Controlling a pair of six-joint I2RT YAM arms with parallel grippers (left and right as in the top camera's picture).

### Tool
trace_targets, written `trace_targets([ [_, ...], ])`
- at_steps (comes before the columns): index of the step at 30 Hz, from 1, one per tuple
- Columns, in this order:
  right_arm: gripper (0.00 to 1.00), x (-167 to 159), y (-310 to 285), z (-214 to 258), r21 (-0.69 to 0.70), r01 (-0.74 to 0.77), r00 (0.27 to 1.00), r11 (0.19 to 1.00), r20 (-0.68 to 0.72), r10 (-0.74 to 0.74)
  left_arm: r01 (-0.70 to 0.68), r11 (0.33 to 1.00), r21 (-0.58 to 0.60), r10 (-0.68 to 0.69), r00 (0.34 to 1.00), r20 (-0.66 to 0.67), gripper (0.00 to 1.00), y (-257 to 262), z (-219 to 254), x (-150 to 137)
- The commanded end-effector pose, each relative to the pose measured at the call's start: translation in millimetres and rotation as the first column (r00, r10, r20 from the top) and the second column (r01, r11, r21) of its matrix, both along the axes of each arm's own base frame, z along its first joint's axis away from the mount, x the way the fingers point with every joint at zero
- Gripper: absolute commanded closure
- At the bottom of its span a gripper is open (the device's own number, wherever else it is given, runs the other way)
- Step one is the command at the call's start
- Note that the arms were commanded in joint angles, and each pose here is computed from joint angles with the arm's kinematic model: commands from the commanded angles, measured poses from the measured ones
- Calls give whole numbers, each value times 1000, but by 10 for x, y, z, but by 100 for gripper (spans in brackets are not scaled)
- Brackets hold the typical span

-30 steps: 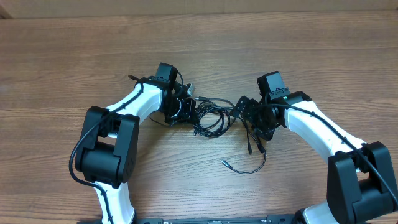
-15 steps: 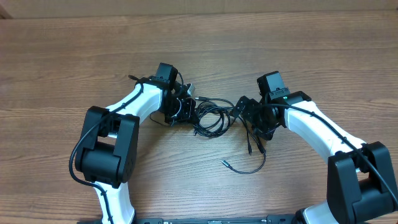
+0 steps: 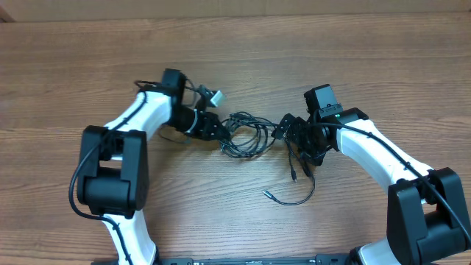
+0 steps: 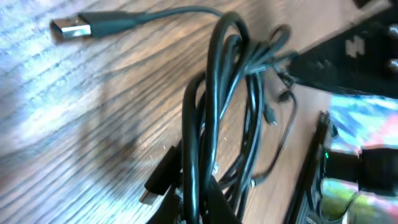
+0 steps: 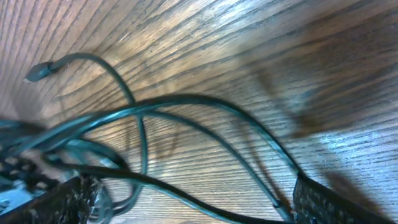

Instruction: Untangle cables

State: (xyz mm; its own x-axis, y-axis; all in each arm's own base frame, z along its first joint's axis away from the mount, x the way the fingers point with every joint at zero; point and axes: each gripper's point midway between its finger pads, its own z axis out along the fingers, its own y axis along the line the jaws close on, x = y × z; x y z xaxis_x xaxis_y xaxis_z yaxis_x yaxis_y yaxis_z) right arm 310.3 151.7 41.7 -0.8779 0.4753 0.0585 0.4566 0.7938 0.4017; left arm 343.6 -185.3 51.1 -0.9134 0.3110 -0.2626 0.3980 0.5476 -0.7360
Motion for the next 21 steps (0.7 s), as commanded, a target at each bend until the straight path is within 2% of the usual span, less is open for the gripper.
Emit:
trace_targets([
  [1,0,107,22,168,17,-5,998,1000,57,4,154,977,-148,-121,970,213,96,-47,267,22],
  [3,0,-4,134,203,88,-43,999,995,16,41,176,974,-143,-139,961,240,96,-40,260,16],
  [4,1,10,223,263,145,-85,996,986,40,80,180,973,-144,-141,958,249,96,-42,263,22],
  [6,25,53,445,452,287,-171,983,943,108,145,181,972,-151,-139,957,253,96,-50,275,28],
  [9,41,26,809,889,524,-318,946,790,226,231,182,972,-151,-139,956,260,96,-52,276,39],
  [10,46,14,875,999,566,-354,934,745,259,247,183,971,-152,-138,955,264,96,-54,279,46],
  [11,55,7,925,1087,595,-381,923,708,285,257,177,971,-160,-131,957,260,96,-61,290,53],
  [12,64,18,948,1118,608,-371,928,702,279,248,167,969,-182,-119,961,250,96,-79,322,59],
  [14,64,62,929,1030,579,-321,946,749,243,217,158,964,-214,-106,966,236,96,-107,370,53],
  [16,63,98,904,847,511,-213,975,833,161,150,139,957,-254,-87,975,206,96,-141,432,46],
  [21,65,145,1001,692,413,-100,991,905,121,54,75,957,-281,-45,993,110,96,-158,473,42],
])
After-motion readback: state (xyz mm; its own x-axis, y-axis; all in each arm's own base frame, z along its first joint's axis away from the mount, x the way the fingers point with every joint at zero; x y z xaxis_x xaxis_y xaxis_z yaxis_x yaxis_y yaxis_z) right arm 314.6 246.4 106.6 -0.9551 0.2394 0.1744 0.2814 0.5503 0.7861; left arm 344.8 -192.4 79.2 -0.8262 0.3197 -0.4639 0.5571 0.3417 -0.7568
